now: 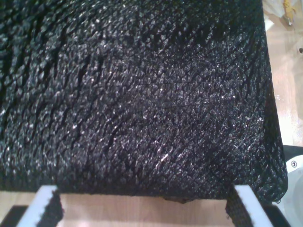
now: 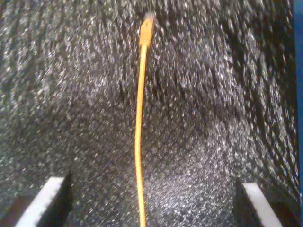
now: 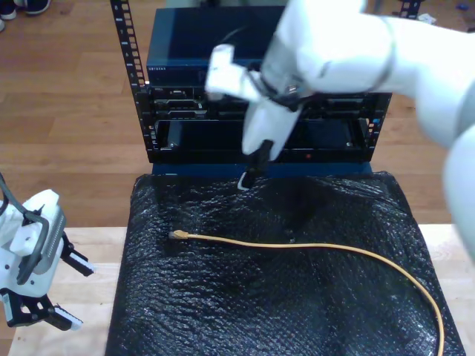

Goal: Grab the cable and plug it in

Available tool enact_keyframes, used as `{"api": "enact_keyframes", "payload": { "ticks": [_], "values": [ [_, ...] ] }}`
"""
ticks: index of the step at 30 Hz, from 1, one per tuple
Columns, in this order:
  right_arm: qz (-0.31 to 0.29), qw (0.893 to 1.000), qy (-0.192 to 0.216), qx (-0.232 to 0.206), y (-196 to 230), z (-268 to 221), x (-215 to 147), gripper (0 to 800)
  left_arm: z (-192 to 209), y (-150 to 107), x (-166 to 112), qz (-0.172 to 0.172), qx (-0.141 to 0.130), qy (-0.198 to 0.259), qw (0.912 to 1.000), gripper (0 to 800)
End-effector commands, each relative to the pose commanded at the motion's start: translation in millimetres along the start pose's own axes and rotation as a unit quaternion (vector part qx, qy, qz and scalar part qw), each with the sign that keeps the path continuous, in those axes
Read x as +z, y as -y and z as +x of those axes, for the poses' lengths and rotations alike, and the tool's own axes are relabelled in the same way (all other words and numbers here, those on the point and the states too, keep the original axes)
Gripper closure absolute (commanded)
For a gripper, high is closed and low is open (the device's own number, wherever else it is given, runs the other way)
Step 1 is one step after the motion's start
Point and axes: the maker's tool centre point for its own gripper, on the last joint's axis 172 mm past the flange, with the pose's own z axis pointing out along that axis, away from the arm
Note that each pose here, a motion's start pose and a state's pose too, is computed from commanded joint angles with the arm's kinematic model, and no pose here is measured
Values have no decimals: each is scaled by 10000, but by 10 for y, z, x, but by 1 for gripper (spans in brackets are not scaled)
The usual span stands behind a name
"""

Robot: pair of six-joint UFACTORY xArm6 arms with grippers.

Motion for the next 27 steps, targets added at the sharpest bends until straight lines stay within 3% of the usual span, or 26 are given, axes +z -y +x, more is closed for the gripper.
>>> {"api": "enact_keyframes", "payload": {
  "ticks": [6, 12, 27],
  "values": [
    [-184, 9985, 510, -84, 71, 235, 383, 13, -21, 29, -7, 40, -105, 17, 9999, 1],
    [-383, 9950, 913, 165, 26, 310, 650, 12, -81, 129, -31, 190, -149, 101, 9997, 1],
    [-159, 9916, 1245, 324, 209, 413, 1398, 27, -161, 209, -7, 228, -212, 129, 9994, 0]
  ]
}}
